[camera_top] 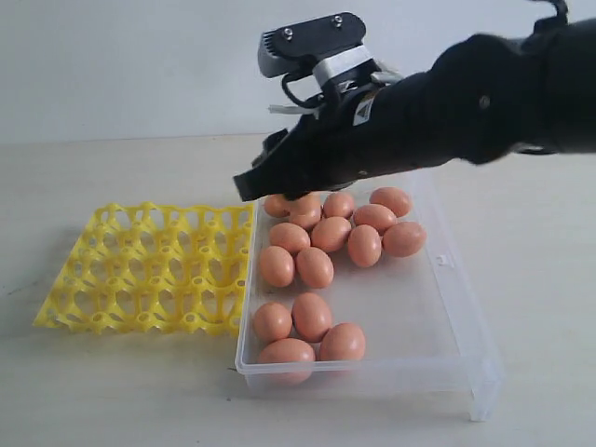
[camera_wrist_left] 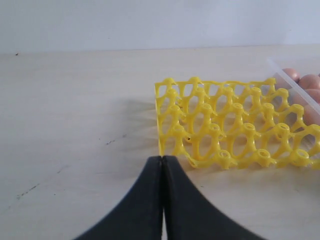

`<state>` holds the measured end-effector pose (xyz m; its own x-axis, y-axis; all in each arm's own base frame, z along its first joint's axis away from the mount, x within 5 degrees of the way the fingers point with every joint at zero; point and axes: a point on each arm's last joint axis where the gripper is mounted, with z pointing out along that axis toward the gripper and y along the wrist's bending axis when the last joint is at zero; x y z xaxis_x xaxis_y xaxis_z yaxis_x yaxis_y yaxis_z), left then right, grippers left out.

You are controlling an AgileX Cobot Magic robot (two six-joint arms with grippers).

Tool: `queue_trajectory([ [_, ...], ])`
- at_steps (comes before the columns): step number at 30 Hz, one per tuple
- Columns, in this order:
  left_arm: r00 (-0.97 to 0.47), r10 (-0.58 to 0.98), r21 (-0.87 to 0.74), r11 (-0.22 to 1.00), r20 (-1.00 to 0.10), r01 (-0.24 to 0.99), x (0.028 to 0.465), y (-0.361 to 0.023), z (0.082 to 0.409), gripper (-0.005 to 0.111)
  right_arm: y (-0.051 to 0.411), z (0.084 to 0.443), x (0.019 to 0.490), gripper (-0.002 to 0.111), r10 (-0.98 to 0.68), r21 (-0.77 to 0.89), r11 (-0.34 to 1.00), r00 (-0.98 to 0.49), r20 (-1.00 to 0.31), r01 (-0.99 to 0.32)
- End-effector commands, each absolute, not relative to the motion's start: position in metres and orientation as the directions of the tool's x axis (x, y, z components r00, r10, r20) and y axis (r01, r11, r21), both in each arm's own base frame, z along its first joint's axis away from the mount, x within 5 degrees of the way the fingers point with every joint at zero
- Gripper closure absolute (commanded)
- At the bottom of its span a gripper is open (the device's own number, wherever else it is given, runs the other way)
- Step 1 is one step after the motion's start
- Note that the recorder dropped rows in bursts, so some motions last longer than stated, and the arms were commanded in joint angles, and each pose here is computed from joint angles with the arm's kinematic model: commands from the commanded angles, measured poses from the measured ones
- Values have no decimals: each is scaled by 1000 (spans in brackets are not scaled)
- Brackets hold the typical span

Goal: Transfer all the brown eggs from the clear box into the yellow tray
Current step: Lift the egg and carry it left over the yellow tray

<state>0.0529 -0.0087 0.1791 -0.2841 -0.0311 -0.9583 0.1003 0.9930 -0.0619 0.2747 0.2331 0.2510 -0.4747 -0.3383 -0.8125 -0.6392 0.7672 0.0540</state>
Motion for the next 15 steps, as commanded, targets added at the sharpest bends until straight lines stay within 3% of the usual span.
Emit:
queue_trajectory([
  [1, -265, -32, -60, 993, -964, 100, 53, -9, 182, 107, 264, 247, 256, 108, -252, 39, 730, -322, -912, -682],
  [7, -265, -32, -60, 993, -964, 100, 53, -9, 182, 107, 310, 233, 248, 108, -102, 28, 621, -116, -988, -783],
  [11, -265, -32, -60, 993, -964, 100, 53, -9, 182, 107, 337, 216, 264, 108, -32, 151, 589, -210, -977, -794],
  [15, -265, -32, -60, 993, -964, 100, 53, -9, 182, 107, 364, 198, 287, 108, -83, 150, 605, -250, -965, -782],
])
